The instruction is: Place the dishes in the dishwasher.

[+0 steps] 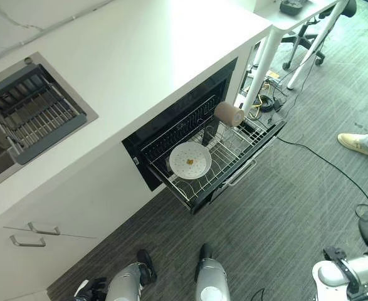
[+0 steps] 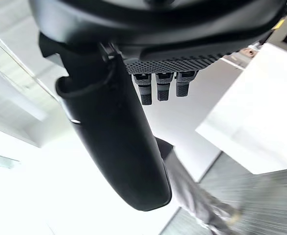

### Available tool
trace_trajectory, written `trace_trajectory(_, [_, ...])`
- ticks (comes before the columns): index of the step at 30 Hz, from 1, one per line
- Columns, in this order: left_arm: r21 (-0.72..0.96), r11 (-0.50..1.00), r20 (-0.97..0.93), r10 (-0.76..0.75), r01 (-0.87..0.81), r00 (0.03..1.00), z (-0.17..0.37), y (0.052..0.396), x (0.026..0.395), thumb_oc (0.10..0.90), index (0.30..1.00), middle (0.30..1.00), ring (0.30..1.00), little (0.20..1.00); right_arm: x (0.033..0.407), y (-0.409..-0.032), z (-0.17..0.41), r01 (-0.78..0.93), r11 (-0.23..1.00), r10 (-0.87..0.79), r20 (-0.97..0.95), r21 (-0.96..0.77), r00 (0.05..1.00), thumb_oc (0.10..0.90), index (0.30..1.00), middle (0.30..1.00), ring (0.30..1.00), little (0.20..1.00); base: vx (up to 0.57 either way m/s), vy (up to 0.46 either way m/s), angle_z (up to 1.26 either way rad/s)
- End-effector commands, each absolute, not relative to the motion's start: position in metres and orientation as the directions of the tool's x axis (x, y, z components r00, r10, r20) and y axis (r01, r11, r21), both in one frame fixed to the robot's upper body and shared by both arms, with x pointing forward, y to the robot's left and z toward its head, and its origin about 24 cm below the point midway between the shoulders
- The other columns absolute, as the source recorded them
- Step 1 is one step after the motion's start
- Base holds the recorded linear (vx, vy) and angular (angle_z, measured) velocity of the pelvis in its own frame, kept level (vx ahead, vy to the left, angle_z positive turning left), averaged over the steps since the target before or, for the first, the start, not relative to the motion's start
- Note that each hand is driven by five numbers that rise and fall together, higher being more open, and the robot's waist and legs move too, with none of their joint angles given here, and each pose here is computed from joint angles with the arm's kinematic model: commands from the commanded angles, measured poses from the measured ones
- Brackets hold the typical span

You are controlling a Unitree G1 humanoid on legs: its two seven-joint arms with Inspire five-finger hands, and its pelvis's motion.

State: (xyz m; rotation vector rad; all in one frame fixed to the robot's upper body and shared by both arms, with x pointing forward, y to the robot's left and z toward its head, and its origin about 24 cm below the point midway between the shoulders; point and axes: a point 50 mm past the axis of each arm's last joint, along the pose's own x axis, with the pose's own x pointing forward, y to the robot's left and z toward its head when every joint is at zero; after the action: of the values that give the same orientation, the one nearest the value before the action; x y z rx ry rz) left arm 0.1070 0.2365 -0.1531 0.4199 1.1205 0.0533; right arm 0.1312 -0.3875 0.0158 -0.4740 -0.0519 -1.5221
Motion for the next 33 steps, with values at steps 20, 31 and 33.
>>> trace_trajectory(20, [0.313, 0.94, -0.738, 0.153, 0.134, 0.657, -0.129, 0.219, 0.166, 0.8, 0.9, 0.9, 0.9, 0.9, 0.265, -0.366, 0.095, 0.787, 0.406, -0.618, 0.495, -0.465, 0.611, 0.8, 0.9, 0.9, 0.9, 0.9, -0.07, 0.014, 0.12])
trace_trajectory(31, [0.31, 0.943, -0.71, 0.145, 0.121, 0.689, -0.12, 0.237, 0.173, 0.8, 0.9, 0.9, 0.9, 0.9, 0.325, -0.329, 0.229, 0.783, 0.457, -0.288, 0.763, -0.422, 0.579, 0.8, 0.9, 0.9, 0.9, 0.9, 0.07, 0.049, 0.12])
trace_trajectory(33, [0.306, 0.944, -0.715, 0.14, 0.126, 0.685, -0.12, 0.238, 0.172, 0.8, 0.9, 0.9, 0.9, 0.9, 0.329, -0.323, 0.24, 0.78, 0.451, -0.25, 0.777, -0.434, 0.577, 0.8, 0.9, 0.9, 0.9, 0.9, 0.08, 0.051, 0.22])
